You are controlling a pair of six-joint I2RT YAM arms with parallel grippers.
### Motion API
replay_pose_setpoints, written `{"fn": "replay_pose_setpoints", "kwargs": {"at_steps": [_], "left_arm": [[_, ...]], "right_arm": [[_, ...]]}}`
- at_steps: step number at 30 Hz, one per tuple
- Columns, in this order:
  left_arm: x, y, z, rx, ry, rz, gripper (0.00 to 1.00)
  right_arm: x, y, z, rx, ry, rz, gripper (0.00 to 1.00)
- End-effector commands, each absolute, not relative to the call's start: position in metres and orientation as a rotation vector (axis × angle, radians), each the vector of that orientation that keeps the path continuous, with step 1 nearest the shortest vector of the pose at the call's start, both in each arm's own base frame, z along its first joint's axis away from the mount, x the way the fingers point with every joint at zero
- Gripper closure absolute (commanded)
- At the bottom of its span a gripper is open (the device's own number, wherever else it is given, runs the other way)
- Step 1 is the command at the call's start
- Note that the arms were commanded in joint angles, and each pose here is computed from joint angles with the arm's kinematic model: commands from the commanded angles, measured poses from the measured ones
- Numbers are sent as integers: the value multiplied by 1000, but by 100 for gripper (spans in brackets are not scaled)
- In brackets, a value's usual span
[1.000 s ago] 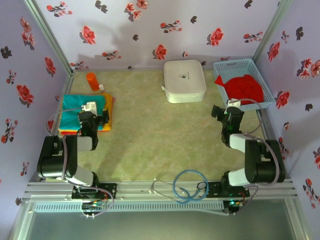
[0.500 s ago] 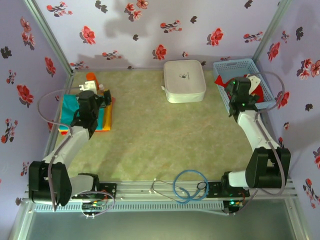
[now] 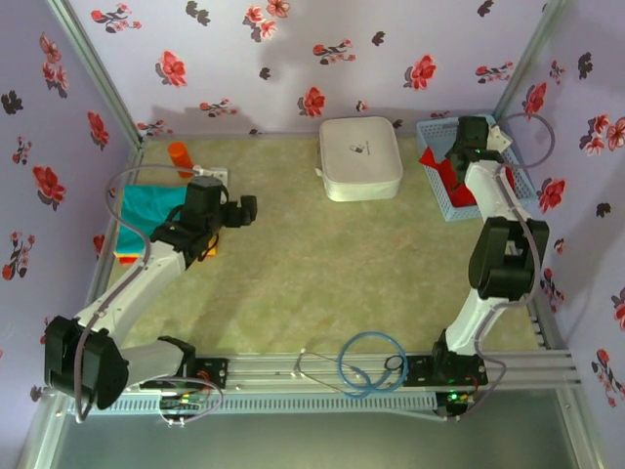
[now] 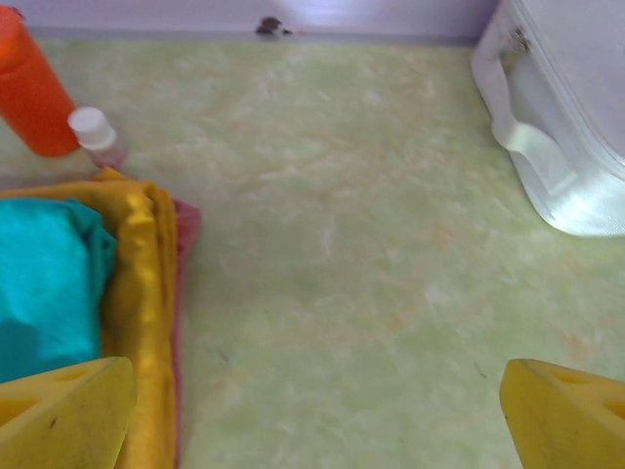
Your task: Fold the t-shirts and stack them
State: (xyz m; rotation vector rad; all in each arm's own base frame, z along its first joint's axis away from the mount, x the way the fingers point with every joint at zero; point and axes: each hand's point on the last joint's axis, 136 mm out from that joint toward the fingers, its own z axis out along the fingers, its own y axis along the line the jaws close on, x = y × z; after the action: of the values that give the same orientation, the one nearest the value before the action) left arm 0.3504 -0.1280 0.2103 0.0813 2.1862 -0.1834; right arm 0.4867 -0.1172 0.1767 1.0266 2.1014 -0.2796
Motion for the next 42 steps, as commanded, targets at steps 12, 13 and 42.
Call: {"fn": "replay_pose_setpoints", "kwargs": {"at_steps": [12,13,42], "left_arm": [[312,-148,179,90,2283,-295,3],[311,-149,178,93,2283,-298,3],[295,-149,183,109,2268,-317,2]], "right_arm": [[518,-134,61,1246,2393,-237,10],[521,-132,57,1247,2404,-223,10],[534,-128,145,1164,2171,-55,100]]}}
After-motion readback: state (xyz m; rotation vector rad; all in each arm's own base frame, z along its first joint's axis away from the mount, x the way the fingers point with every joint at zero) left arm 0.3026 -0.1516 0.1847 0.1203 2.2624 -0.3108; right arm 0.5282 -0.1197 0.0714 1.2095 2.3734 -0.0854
